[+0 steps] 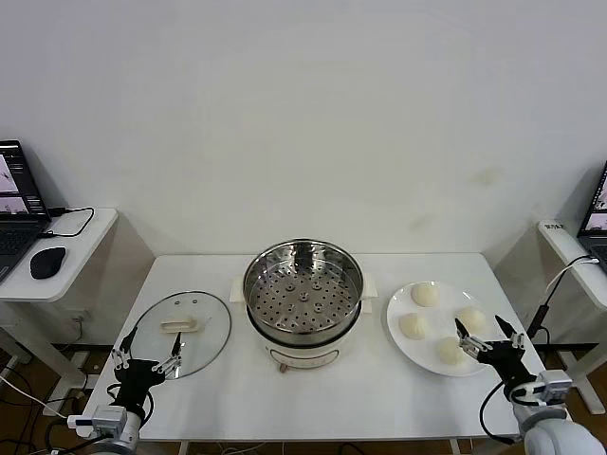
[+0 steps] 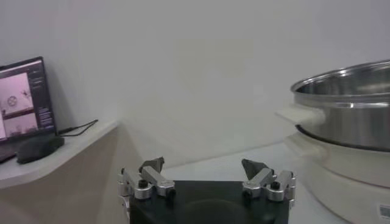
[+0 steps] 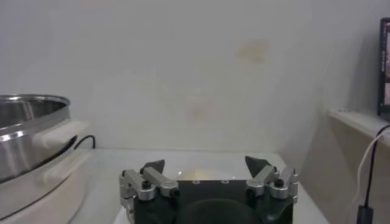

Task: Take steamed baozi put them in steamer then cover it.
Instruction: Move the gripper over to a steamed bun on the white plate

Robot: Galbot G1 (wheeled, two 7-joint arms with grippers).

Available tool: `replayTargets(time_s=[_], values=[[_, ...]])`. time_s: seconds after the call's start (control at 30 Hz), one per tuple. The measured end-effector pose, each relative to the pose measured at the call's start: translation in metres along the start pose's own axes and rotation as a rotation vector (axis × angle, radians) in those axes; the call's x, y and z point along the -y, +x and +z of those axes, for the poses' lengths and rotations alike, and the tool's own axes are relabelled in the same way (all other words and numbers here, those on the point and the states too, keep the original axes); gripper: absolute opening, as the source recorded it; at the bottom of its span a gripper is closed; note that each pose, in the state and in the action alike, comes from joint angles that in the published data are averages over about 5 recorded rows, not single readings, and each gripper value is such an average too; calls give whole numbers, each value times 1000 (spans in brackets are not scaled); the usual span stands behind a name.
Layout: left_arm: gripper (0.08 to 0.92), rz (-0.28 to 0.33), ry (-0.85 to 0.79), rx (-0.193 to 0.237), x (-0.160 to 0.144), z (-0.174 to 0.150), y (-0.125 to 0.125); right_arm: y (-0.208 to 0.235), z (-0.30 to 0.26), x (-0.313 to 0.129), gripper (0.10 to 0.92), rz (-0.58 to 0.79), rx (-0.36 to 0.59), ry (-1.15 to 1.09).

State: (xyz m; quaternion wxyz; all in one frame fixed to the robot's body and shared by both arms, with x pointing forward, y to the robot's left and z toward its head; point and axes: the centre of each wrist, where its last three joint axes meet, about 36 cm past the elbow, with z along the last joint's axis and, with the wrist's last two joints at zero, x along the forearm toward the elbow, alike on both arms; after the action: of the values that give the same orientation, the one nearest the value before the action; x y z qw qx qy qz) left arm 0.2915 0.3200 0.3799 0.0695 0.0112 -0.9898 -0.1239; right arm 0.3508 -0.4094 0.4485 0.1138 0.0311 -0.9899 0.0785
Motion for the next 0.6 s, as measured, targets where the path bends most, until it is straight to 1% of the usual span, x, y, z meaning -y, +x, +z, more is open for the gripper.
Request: replayTargets(time_s=[0.07, 0.27, 0.47, 0.6], values=[[823, 0, -2, 0, 1, -1, 1, -5, -7, 5, 823, -13, -7, 33], [823, 2, -26, 5, 1, -6, 8, -40, -53, 31, 823, -109, -58, 256], [823, -11, -47, 8, 3, -10, 17, -89, -105, 49, 823, -242, -108, 539], [823, -21, -55, 7, 5, -12, 24, -124, -134, 56, 823, -341, -161, 752]])
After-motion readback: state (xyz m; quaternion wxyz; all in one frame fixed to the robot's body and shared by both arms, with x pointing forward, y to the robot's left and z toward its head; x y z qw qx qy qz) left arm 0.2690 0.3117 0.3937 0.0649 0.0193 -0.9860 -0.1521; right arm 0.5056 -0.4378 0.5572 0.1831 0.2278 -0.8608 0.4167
